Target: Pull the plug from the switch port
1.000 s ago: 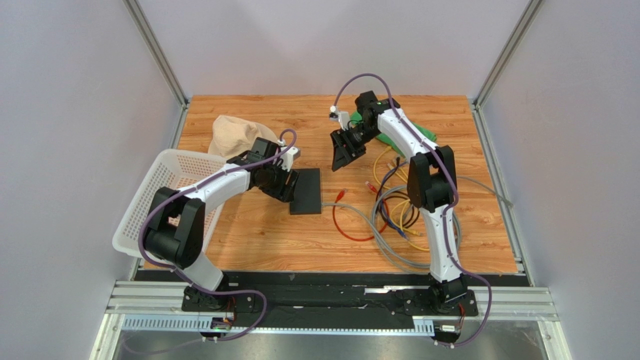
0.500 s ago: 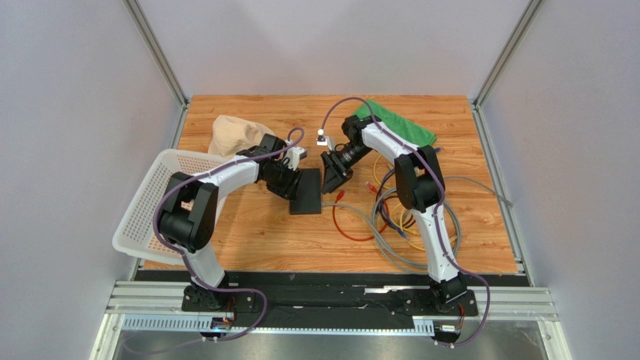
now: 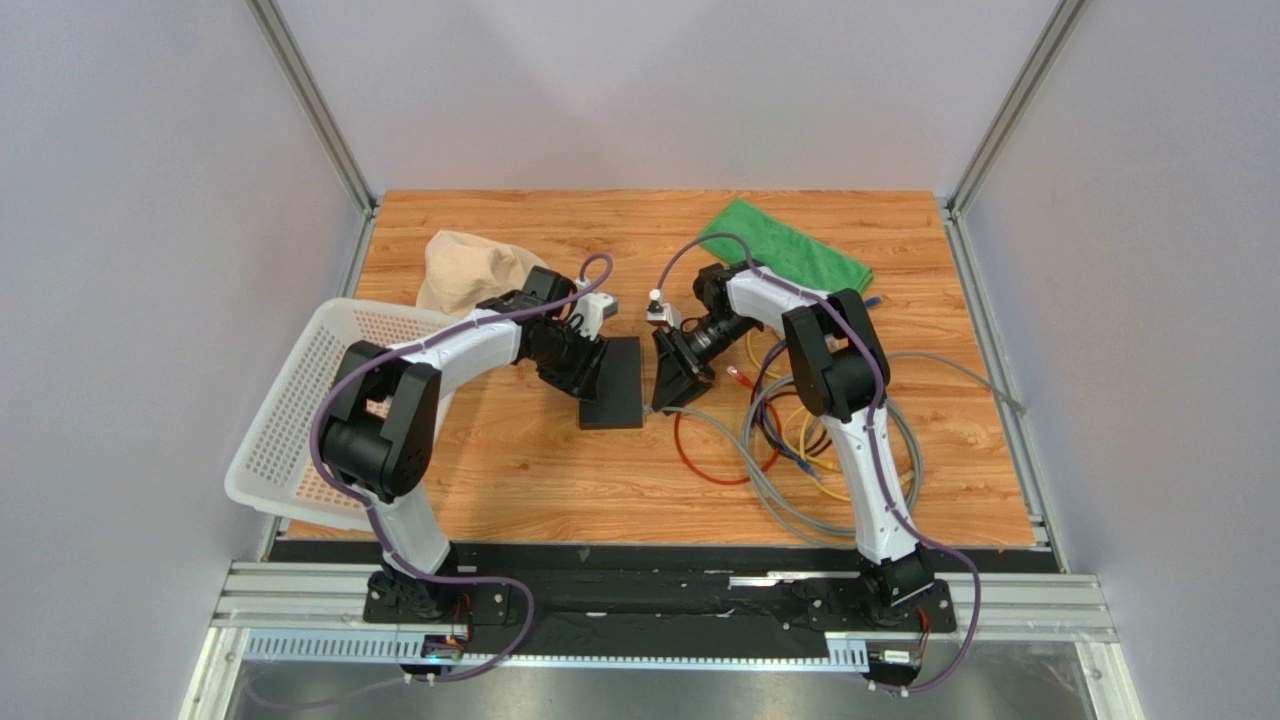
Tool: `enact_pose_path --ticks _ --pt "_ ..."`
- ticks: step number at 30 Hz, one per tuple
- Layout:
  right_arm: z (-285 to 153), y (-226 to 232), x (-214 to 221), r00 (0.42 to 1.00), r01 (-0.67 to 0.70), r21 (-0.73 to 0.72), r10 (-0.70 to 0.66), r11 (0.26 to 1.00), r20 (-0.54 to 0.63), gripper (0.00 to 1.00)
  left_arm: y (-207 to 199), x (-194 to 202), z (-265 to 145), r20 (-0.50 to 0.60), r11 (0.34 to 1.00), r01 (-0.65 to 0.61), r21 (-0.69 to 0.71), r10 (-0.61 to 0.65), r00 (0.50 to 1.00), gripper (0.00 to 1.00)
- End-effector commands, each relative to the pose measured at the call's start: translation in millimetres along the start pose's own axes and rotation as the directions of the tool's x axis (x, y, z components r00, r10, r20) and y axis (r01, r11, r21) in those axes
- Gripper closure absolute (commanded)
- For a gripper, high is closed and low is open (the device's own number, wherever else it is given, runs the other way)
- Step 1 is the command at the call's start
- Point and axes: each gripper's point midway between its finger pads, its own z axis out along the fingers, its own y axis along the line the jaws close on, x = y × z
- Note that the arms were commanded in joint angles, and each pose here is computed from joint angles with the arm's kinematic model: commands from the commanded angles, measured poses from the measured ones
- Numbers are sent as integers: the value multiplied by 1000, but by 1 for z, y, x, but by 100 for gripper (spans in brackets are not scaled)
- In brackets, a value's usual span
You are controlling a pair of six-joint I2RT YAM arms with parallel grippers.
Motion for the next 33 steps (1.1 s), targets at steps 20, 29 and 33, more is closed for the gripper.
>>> enact_pose_path --ticks 20,29,33 --pt "20 -39 -27 998 55 118 -60 992 36 54 3 16 10 -62 998 -44 -34 42 997 50" --pt "24 -37 -25 998 62 99 -65 993 26 57 0 16 12 -66 998 -54 -28 52 996 50" --pt "26 -37 -25 998 67 92 -69 993 16 60 0 15 11 -65 998 -58 -30 56 996 50"
